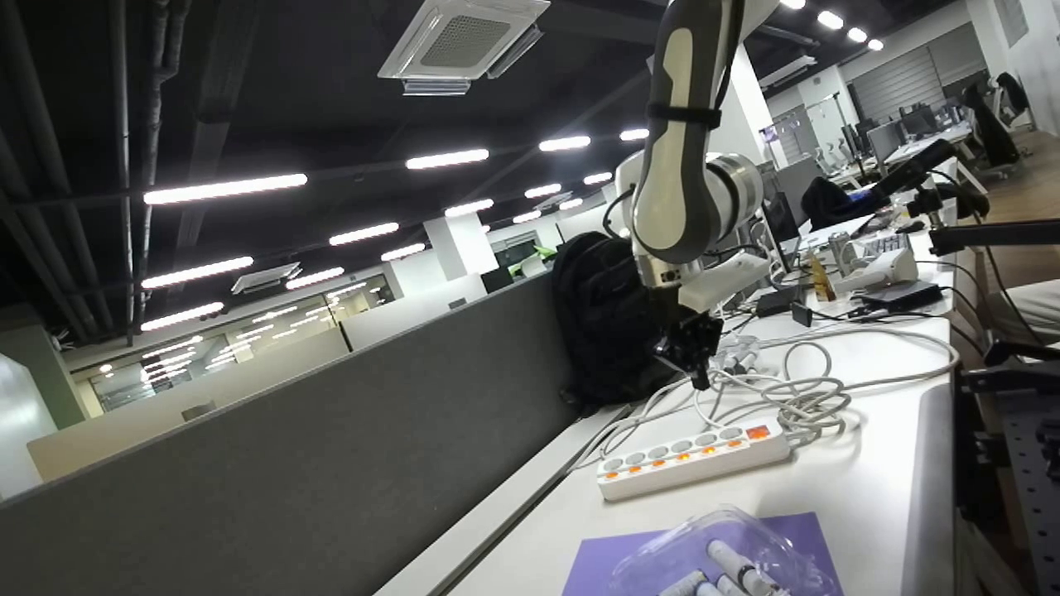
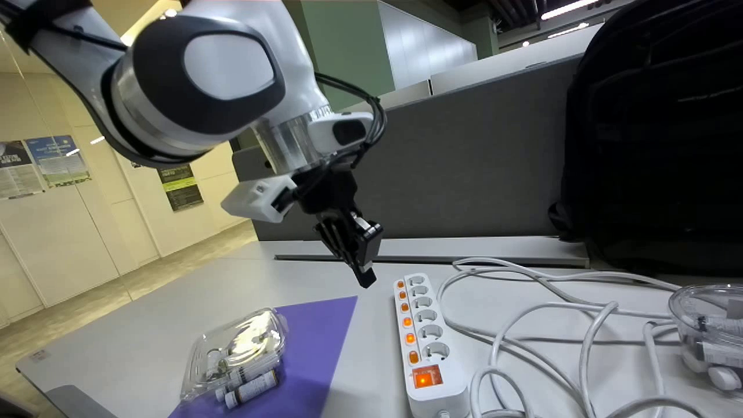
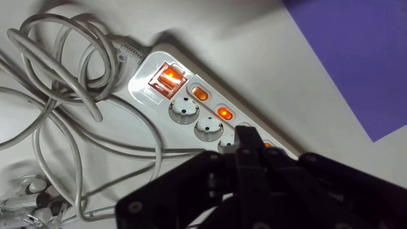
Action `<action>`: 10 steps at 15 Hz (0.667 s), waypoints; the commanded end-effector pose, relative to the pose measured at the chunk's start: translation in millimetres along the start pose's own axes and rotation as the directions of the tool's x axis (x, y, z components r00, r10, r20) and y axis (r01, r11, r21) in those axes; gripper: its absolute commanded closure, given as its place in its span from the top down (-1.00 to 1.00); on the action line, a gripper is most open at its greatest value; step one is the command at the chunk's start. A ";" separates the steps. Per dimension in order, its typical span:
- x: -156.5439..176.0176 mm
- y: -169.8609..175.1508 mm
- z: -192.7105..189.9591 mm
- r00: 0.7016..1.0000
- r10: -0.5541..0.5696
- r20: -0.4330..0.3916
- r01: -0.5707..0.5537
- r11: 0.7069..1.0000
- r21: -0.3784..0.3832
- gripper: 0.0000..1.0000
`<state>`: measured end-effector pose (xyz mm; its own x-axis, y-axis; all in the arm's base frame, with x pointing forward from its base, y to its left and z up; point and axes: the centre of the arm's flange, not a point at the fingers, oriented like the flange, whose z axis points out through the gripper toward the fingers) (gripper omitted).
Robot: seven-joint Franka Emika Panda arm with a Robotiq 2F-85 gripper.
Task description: Turn on the first switch from the bottom
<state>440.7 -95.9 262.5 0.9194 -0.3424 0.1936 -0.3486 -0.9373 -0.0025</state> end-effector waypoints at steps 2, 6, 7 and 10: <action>18.7 9.3 34.8 0.998 0.057 0.000 -0.057 0.998 -0.018 -1.00; 9.4 15.0 34.8 0.999 0.032 0.012 -0.032 0.999 -0.016 -0.98; 10.3 14.9 35.4 0.999 0.032 0.012 -0.032 0.999 -0.016 -1.00; 10.8 18.3 48.7 0.998 0.060 0.032 -0.059 0.998 -0.017 -1.00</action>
<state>450.6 -116.2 227.8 0.9121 -0.3697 0.1773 -0.3774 -0.9260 0.0108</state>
